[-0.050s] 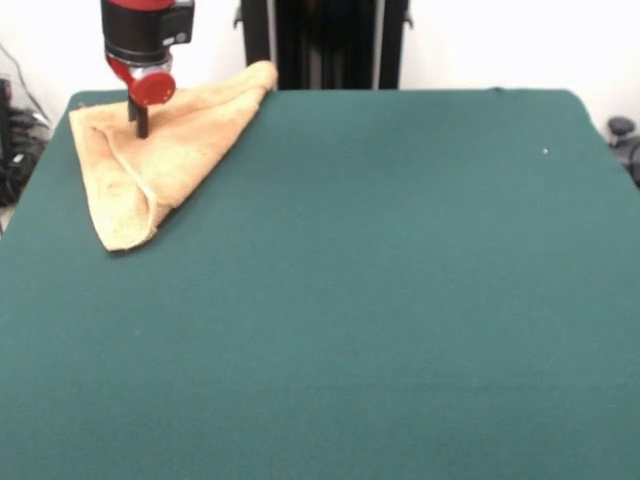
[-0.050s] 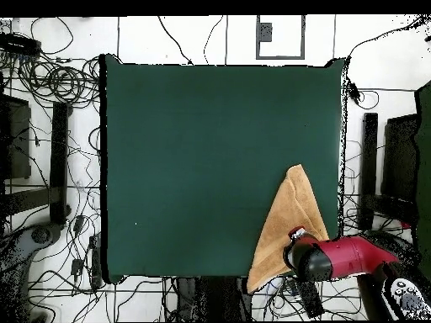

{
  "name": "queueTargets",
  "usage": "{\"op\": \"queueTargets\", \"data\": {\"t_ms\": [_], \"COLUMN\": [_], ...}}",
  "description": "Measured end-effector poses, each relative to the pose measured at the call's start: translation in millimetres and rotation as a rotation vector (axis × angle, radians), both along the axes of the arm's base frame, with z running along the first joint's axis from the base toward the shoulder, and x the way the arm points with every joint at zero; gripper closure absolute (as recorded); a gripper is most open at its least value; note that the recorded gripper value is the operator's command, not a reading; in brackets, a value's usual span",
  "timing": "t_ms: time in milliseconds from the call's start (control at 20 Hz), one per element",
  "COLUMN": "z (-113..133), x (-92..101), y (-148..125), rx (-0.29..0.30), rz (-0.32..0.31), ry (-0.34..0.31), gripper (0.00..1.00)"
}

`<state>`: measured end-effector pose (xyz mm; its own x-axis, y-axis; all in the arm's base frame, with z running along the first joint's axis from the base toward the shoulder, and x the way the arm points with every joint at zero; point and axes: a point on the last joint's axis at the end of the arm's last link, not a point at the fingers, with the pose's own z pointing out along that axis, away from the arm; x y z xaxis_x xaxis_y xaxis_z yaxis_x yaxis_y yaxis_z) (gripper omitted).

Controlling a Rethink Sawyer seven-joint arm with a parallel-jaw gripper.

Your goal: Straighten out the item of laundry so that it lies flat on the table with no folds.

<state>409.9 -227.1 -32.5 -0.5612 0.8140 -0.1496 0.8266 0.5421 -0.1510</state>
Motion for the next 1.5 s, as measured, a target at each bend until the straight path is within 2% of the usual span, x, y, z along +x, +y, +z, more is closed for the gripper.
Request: {"op": "queueTargets", "data": {"t_ms": [800,1100,1500], "z": [0,9,8], "x": [-0.1,0.2,11.2], "y": [-1,1,25], "rx": [0.002,0.007,0.019], "rz": [-0.005,-0.034,-0.018], "ry": [-0.001,-0.006,0.0], "gripper": [1.0,1.0,1.0]}}
